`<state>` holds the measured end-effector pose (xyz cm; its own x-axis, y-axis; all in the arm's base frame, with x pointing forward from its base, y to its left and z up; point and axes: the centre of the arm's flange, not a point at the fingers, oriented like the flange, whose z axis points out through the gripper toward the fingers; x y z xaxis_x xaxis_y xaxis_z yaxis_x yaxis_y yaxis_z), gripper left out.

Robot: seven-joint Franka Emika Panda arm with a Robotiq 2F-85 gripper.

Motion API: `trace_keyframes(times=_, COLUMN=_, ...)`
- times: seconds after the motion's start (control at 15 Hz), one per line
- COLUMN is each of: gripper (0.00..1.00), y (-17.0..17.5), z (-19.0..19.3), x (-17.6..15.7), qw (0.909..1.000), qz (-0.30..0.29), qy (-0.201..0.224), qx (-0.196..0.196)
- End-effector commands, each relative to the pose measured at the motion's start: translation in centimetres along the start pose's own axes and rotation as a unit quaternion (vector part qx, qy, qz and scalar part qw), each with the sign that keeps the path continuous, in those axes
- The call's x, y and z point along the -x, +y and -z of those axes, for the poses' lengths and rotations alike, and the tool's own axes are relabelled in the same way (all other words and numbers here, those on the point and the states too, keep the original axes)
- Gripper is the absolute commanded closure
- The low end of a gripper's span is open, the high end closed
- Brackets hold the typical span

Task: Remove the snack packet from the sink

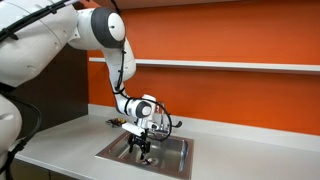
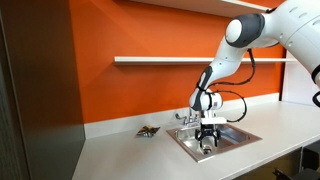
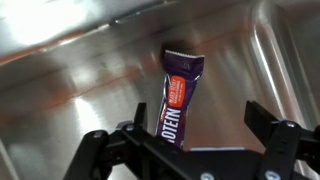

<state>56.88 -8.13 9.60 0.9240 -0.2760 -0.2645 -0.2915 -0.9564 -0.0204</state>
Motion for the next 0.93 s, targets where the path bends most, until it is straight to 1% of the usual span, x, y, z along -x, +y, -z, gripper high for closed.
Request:
trace_keyframes(times=0.0, gripper=0.00, y=0.1, z=-1.0, x=-1.1, qw=0.9998, qz=-0.015, qy=-0.001, qx=-0.013)
trace_keyframes(times=0.2, gripper=0.00, y=0.2, z=-1.8, x=-1.2, qw=0.9997, qz=-0.016, qy=-0.007, qx=-0.014)
trace_keyframes(times=0.27, gripper=0.00, y=0.1, z=-1.7, x=-0.4, qw=0.9999, qz=-0.006, qy=-0.009, qx=-0.003)
trace_keyframes(times=0.87, gripper=0.00, y=0.1, z=-2.1, x=-0.4, qw=0.9999, qz=-0.006, qy=-0.012, qx=-0.002)
